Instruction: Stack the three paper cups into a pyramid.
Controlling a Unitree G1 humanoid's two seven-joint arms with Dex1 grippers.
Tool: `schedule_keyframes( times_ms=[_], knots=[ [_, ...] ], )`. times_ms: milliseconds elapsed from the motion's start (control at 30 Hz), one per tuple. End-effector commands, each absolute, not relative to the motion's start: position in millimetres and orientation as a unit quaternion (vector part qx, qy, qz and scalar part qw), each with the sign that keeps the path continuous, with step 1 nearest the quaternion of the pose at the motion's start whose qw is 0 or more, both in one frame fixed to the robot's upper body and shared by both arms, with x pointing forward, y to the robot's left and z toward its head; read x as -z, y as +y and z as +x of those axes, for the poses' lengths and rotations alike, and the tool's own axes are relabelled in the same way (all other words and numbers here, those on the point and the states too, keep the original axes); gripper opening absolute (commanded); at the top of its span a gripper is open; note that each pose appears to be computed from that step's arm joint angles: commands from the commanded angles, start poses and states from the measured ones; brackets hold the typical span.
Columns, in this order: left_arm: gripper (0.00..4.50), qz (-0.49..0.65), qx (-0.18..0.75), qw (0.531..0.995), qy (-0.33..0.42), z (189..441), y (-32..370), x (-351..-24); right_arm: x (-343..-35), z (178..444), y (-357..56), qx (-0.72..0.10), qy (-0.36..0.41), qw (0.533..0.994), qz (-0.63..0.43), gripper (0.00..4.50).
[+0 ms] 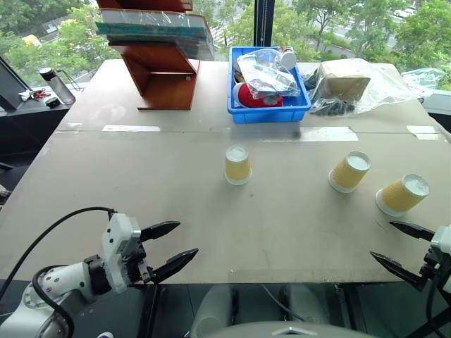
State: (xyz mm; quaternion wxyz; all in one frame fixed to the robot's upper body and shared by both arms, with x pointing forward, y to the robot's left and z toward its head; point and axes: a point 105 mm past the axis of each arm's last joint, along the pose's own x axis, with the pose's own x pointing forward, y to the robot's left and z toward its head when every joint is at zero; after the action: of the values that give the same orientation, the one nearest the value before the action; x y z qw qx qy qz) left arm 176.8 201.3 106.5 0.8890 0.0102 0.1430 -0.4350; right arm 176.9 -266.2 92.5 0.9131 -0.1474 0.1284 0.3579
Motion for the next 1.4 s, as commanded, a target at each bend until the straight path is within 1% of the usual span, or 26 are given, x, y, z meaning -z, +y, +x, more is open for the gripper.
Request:
schedule_keyframes(
  times_ms=[33, 133, 333, 533, 633, 833, 1067, 1400],
  knots=[
    [4.50, 0.028, 0.439, 0.891, 0.112, 185, 196, -120, -104, 186, -254, -0.345, 0.089, 0.923, -0.147, 4.45],
    [4.50, 0.034, 0.453, 0.888, 0.067, 201, 179, -135, -119, 203, -221, -0.325, 0.034, 0.937, -0.125, 4.45],
    [4.50, 0.054, 0.433, 0.898, 0.049, 218, 170, -138, -122, 208, -199, -0.326, 0.023, 0.938, -0.112, 4.45],
    [4.50, 0.063, 0.384, 0.920, 0.050, 244, 170, -134, -130, 196, -172, -0.396, 0.001, 0.916, -0.068, 4.45],
    [4.50, 0.053, 0.365, 0.928, 0.053, 260, 169, -131, -136, 190, -161, -0.439, -0.011, 0.896, -0.067, 4.45],
    [4.50, 0.053, 0.358, 0.930, 0.055, 287, 161, -127, -148, 186, -155, -0.472, -0.027, 0.878, -0.076, 4.45],
    [4.50, 0.078, 0.381, 0.920, 0.050, 317, 154, -126, -145, 186, -152, -0.462, -0.026, 0.883, -0.081, 4.45],
    [4.50, 0.087, 0.427, 0.899, 0.041, 334, 144, -129, -142, 182, -141, -0.448, -0.032, 0.891, -0.065, 4.45]
  ],
)
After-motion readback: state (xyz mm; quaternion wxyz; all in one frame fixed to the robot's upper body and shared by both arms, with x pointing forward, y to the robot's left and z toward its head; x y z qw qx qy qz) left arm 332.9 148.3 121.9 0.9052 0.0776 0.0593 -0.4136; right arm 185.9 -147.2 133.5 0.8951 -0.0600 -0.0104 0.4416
